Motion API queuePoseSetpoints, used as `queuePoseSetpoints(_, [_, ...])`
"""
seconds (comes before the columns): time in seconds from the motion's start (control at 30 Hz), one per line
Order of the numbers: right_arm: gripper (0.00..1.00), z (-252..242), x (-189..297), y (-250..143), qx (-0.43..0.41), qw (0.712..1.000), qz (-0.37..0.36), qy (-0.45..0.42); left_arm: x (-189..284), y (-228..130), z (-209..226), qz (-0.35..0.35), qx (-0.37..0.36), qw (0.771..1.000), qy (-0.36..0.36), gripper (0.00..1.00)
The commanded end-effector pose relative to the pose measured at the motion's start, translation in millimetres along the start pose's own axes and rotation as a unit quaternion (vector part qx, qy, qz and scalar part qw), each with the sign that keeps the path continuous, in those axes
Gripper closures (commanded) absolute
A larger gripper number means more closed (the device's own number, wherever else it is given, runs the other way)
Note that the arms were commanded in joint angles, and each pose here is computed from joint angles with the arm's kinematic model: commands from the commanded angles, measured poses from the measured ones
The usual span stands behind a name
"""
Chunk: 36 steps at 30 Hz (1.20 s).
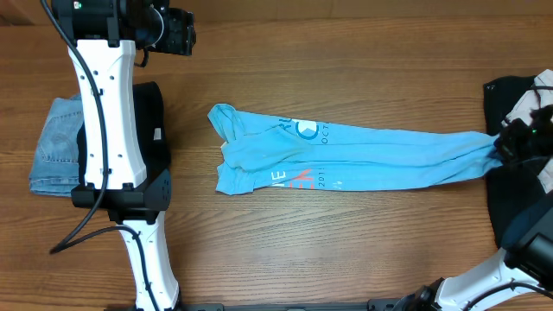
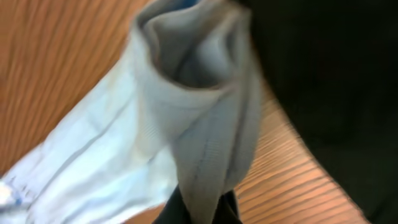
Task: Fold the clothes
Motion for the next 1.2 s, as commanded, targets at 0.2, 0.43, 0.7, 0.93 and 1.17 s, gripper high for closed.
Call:
queuePoseSetpoints(0.2, [0.96, 153.7, -25.2, -59.3, 0.24, 0.963, 0.076, 0.097, 8.7, 4.6, 1.0, -0.018, -0.009, 1.0, 0.005, 0.32])
queuePoseSetpoints(0.43, [0.96, 249.9, -75.3, -139.3, 0.366, 0.918, 0.12, 0.098, 8.7, 4.3, 1.0, -0.018, -0.009, 1.0, 0.005, 0.32])
queuePoseSetpoints(0.7, [0.68, 269.2, -110.0, -184.7, 0.405, 0.9, 0.149, 0.068, 8.6, 0.1, 1.2, -0.007, -0.007, 1.0, 0.005, 0.27])
queuePoseSetpoints(0.93, [0.49, 234.4, -85.7, -160.4, 0.381, 0.914, 0.137, 0.017, 6.0, -6.9, -1.2, 0.012, 0.022, 1.0, -0.006, 0.23])
queuePoseSetpoints(1.17, [0.45, 209.1, -73.5, -109.6, 0.317, 0.944, 0.087, 0.033, -45.1, -43.4, -23.7, 0.139, 0.066, 0.985, -0.076, 0.2])
Point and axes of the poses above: each gripper's point midway between its finger pads, its own x axis back along the fingers, its own z axis along the line the jaws close on, y = z × x, the point moved 4 cm from there along x, back along the fingers, and after that the axes turned 7 degrees about x, right-handed, at the moved point
